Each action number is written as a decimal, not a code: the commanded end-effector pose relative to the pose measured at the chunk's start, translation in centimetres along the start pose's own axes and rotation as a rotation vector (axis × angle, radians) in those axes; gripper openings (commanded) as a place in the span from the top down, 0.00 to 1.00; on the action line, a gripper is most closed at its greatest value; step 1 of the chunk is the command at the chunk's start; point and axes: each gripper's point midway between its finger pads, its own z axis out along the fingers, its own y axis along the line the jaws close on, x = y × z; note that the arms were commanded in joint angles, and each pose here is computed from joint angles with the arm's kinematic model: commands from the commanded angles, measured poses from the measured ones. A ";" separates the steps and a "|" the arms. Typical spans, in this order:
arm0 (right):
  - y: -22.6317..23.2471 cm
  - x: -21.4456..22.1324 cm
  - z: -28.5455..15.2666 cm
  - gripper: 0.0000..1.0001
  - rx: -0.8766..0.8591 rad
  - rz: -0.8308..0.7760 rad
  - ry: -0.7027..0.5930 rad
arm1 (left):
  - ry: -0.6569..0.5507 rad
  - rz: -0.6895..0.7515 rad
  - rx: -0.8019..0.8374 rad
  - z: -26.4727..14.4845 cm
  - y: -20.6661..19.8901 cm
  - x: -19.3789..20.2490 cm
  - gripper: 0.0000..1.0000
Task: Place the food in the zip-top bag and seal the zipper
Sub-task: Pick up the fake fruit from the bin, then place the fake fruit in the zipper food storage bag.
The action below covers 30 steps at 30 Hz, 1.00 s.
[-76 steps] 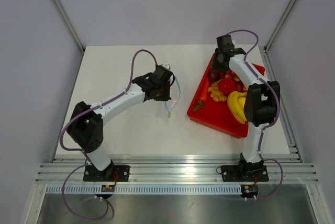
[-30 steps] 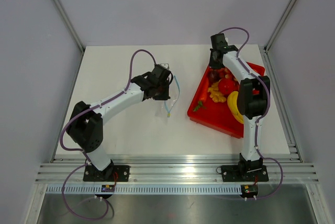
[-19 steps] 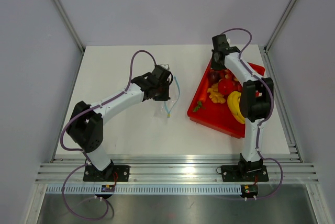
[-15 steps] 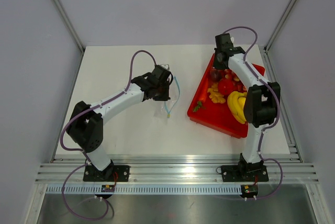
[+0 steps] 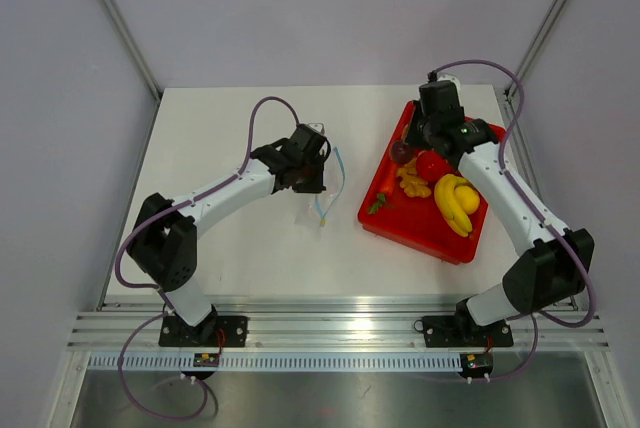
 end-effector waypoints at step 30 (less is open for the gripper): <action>15.3 8.4 -0.2 1.00 -0.343 0.114 0.131 | -0.089 -0.021 0.117 -3.5 -2.3 -2.6 1.00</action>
